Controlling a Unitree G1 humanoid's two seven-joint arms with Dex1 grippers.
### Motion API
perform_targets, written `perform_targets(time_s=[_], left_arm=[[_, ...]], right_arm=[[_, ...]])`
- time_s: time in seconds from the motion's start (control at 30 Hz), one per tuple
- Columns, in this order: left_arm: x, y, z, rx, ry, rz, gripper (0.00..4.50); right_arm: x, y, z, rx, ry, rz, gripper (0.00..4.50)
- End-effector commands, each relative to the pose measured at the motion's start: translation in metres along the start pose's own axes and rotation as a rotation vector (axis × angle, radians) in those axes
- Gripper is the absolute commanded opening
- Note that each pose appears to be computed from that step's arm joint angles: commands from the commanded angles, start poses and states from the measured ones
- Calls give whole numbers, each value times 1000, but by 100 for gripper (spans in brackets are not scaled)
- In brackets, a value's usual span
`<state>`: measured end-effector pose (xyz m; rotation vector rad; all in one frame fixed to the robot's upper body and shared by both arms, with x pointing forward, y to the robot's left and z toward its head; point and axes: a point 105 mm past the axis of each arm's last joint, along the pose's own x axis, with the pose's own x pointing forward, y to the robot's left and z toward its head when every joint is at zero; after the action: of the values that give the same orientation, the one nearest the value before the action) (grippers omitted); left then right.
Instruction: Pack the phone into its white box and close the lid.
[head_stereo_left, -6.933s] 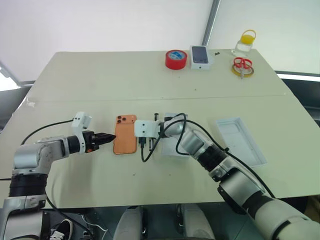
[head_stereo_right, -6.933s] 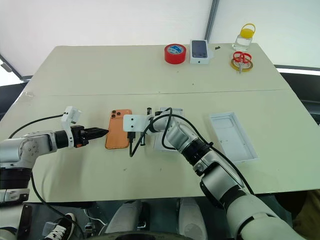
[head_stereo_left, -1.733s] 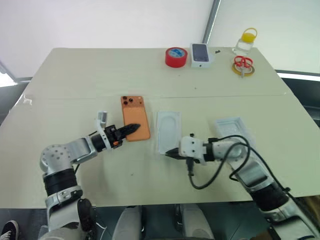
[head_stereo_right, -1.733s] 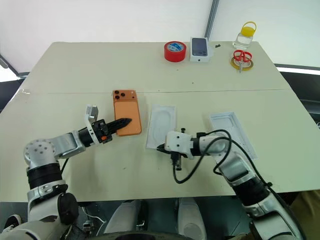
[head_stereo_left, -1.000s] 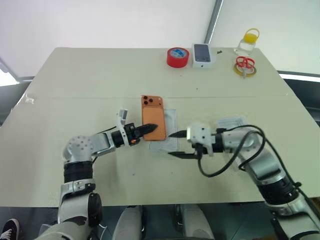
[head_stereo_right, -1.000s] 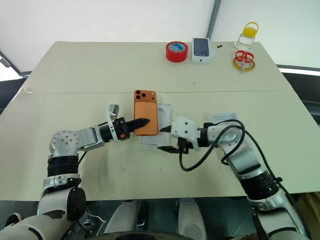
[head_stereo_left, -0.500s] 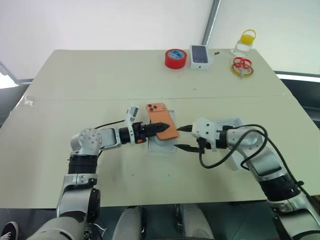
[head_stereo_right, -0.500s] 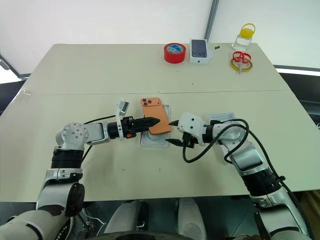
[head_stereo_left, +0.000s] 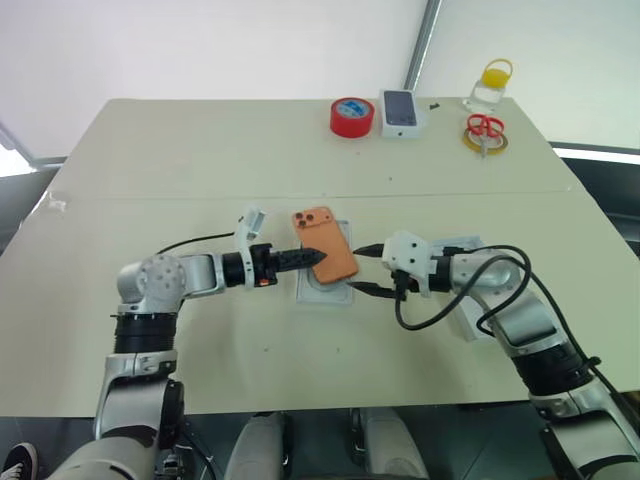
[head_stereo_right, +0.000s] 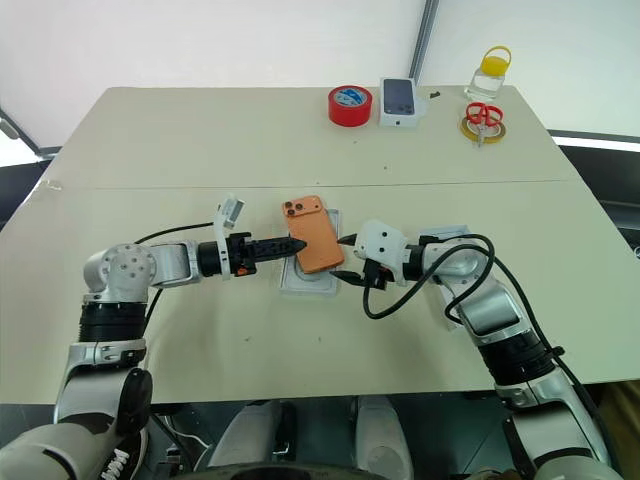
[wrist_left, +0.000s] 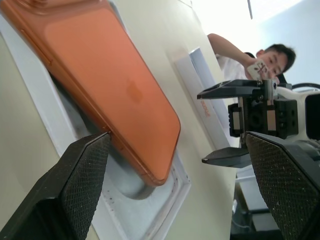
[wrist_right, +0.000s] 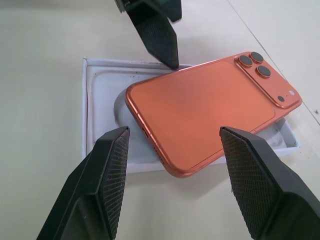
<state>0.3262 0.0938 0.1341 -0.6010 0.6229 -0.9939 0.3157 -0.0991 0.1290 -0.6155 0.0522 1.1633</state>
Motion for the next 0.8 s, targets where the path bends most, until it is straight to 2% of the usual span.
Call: perform_targets(time_s=[0.03, 0.17, 0.2, 0.27, 0.4, 0.6, 0.8], left_arm=[[-10, -13, 9, 48, -27, -22, 449], [-21, -6, 12, 116, -66, 29, 449], [-24, -2, 16, 147, -101, 56, 450], [-29, 8, 28, 255, -174, 137, 450], [-33, 23, 48, 388, -300, 280, 450], [-29, 28, 32, 359, -277, 253, 450], [-27, 38, 21, 357, -254, 296, 450]], right_arm=[[0, -11, 12, -24, -44, -45, 301], [-2, -27, 15, 14, -65, -104, 301], [-2, -32, 15, 34, -68, -133, 275], [-3, -40, 14, 20, -64, -175, 209], [5, -58, 8, -18, -16, -299, 12], [31, -59, 2, -107, 34, -309, 4], [37, -61, -11, -193, 106, -293, 4]])
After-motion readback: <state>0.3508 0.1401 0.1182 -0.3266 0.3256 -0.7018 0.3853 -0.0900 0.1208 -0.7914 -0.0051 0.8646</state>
